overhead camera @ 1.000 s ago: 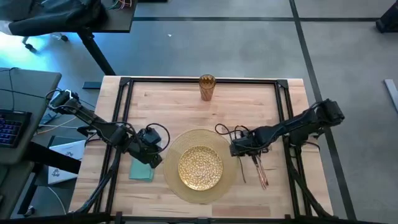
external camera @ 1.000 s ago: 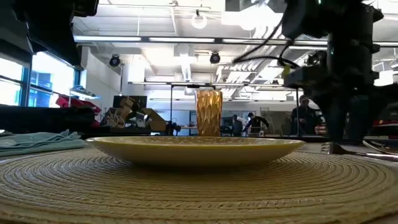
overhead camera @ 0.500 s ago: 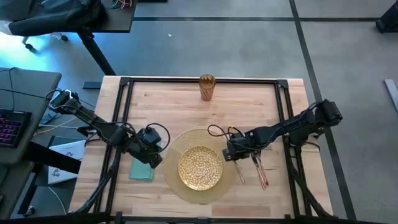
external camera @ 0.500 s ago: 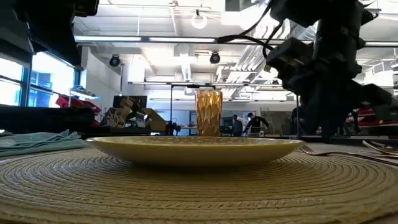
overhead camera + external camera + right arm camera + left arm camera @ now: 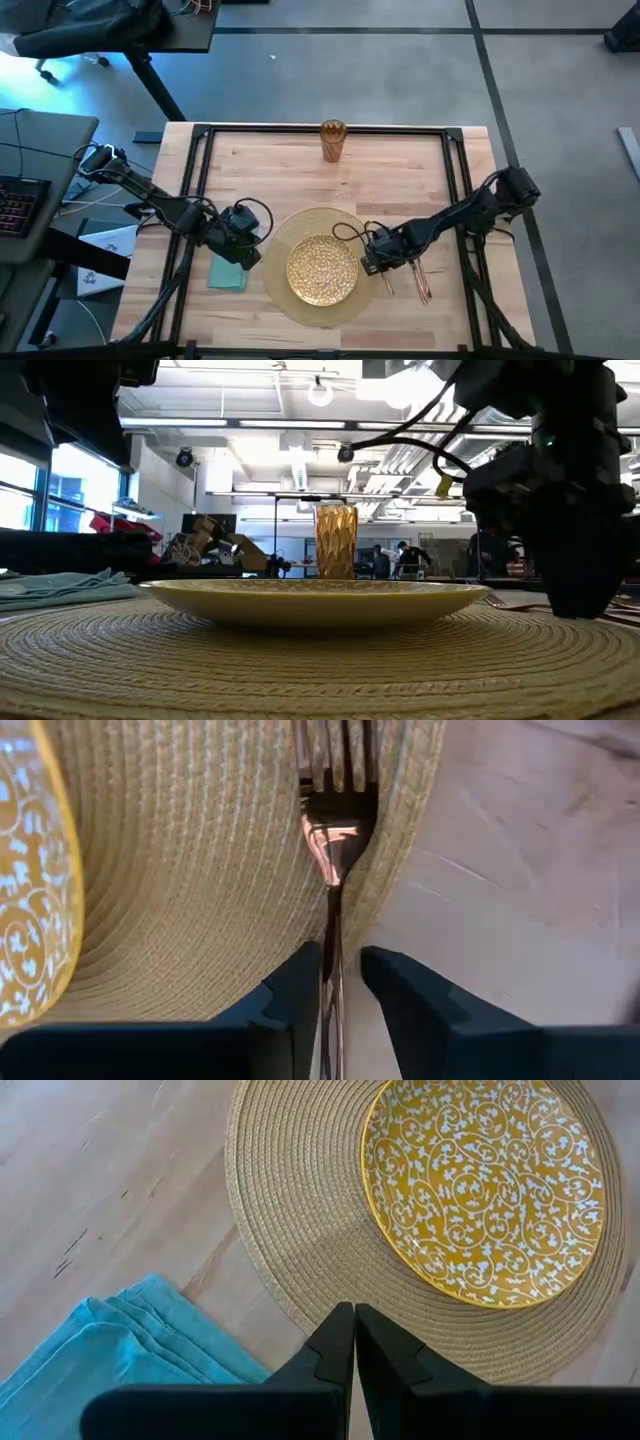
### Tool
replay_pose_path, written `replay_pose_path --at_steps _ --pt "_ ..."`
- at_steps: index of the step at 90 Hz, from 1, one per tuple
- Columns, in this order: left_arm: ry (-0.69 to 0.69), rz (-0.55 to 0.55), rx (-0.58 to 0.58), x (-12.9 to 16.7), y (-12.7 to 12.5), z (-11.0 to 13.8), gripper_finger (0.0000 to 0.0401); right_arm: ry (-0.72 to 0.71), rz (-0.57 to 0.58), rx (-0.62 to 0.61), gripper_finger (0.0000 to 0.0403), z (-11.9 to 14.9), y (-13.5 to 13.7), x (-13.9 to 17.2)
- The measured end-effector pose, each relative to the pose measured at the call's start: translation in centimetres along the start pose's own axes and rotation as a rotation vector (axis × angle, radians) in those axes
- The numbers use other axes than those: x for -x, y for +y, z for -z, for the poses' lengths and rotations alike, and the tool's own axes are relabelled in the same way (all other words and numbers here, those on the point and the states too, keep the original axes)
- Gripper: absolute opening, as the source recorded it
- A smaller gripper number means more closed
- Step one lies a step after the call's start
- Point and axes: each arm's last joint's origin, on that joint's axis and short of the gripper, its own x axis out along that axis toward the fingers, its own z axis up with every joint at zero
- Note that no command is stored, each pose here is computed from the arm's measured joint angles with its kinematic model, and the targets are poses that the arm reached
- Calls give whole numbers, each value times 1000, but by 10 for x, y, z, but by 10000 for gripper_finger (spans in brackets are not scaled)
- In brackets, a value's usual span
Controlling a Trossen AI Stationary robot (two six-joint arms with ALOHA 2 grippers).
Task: Set table place
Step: Put the bronze fork on the blue table napkin to the left of the brown placemat
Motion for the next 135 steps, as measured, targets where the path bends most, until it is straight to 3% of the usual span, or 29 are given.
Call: replay_pose_path --at_steps 14,32,67,81,96,119,135 --pt "1 0 2 0 0 0 0 -1 -8 4 8 1 0 2" --pt "2 0 2 0 0 0 0 8 -14 -49 1 3 -7 24" --pt "-1 3 4 0 0 0 0 -41 -203 -79 0 2 2 60" --pt "2 28 38 5 0 -3 0 -204 -352 -119 0 -13 38 81" --pt "-52 119 94 34 -2 -20 0 -312 -430 -80 0 -48 91 91" --pt "-76 137 112 84 19 -32 0 -335 -557 30 0 -106 170 75" --pt "-122 121 117 101 39 -32 0 -312 -638 102 0 -139 215 39"
